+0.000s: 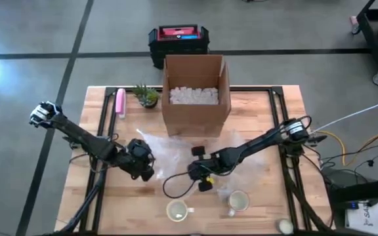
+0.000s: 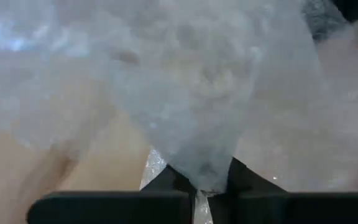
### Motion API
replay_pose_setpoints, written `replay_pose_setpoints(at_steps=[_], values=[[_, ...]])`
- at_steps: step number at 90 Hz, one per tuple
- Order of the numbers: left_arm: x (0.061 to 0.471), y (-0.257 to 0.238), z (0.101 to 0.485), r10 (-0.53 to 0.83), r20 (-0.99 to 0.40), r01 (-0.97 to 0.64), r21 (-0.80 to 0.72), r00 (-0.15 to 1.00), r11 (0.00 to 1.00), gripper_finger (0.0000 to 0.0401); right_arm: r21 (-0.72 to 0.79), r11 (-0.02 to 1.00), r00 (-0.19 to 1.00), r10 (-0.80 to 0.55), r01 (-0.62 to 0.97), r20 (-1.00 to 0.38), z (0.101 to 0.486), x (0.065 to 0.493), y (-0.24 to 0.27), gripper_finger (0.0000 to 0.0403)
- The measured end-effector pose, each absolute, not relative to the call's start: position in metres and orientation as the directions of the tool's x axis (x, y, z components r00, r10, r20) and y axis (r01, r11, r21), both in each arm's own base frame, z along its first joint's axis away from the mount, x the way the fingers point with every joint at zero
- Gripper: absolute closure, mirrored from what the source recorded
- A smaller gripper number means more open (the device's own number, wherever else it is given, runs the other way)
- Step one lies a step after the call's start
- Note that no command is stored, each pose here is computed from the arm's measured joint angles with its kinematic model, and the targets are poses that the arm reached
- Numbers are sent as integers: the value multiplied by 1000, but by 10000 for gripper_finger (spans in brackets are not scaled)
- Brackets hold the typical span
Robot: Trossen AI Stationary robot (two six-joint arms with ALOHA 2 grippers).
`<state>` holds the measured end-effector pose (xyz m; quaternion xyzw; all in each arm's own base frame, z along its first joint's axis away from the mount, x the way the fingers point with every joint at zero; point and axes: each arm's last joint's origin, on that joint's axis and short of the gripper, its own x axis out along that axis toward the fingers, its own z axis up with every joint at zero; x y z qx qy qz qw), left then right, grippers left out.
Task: Wrap mug
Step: Prepare the left bubble wrap
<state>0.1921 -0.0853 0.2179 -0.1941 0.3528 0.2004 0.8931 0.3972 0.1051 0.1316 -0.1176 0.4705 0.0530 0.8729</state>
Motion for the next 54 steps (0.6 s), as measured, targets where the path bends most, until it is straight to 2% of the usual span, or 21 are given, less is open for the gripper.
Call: replay_pose_setpoints(at_steps=[12,27,38,54], values=[[195,-85,236,271,-689,-499,-151,672,853,398,-95,982,496,-1,-164,-868,110,396,111,403],[191,-80,258,369,-682,-558,-70,632,827,399,-62,971,383,33,-232,-923,102,383,124,403],[185,-76,276,442,-674,-618,-28,592,785,400,-60,944,279,35,-326,-960,104,368,133,403],[175,-67,288,541,-665,-705,29,515,708,400,37,863,146,127,-504,-981,113,350,146,403]])
